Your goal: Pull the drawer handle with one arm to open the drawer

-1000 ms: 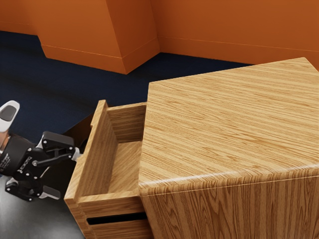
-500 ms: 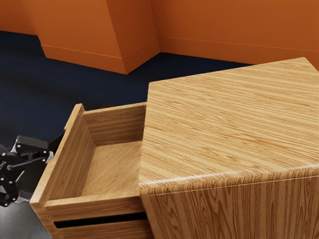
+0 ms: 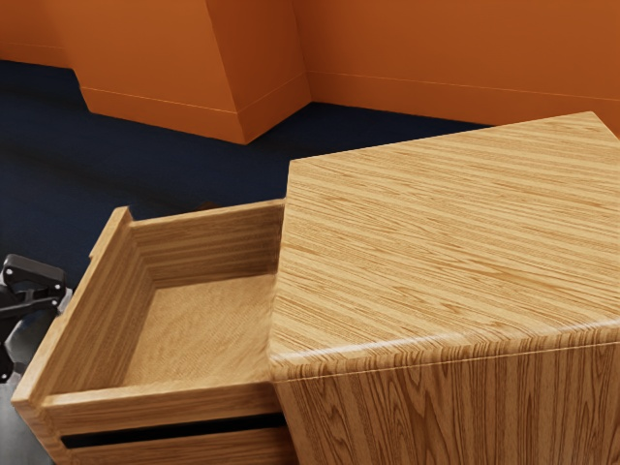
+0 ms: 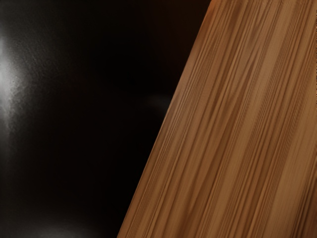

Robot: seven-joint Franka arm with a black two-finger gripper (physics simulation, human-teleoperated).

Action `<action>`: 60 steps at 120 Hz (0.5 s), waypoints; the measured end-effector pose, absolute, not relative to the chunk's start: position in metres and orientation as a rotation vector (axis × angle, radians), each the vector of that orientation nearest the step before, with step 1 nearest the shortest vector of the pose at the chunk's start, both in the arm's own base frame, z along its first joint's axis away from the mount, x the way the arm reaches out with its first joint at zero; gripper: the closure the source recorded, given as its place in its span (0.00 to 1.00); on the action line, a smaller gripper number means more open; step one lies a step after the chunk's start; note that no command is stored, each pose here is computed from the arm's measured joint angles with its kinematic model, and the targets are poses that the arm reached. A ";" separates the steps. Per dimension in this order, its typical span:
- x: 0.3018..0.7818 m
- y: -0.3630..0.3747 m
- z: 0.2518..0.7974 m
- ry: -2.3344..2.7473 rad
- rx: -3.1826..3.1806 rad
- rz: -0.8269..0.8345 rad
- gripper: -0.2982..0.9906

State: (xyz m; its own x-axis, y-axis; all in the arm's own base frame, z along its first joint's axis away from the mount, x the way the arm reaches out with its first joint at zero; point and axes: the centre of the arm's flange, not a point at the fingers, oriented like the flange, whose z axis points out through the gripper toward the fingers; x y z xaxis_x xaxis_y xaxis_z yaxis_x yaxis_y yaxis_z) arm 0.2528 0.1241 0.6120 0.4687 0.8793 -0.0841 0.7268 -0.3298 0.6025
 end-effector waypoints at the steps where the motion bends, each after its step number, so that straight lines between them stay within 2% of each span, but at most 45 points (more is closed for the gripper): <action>1: 0.253 0.126 0.612 1.329 2.141 0.346 0.24; 45: 0.229 0.157 0.627 1.394 2.122 0.408 0.24; 53: 0.203 0.191 0.663 1.449 2.043 0.470 0.24; 60: 0.155 0.241 0.703 1.549 1.908 0.546 0.24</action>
State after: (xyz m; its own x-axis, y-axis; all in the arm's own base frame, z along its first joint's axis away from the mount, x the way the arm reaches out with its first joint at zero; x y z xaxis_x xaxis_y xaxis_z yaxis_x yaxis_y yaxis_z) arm 0.1546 0.2409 0.7026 0.2289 0.9715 -0.0619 0.7182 -0.1256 0.6844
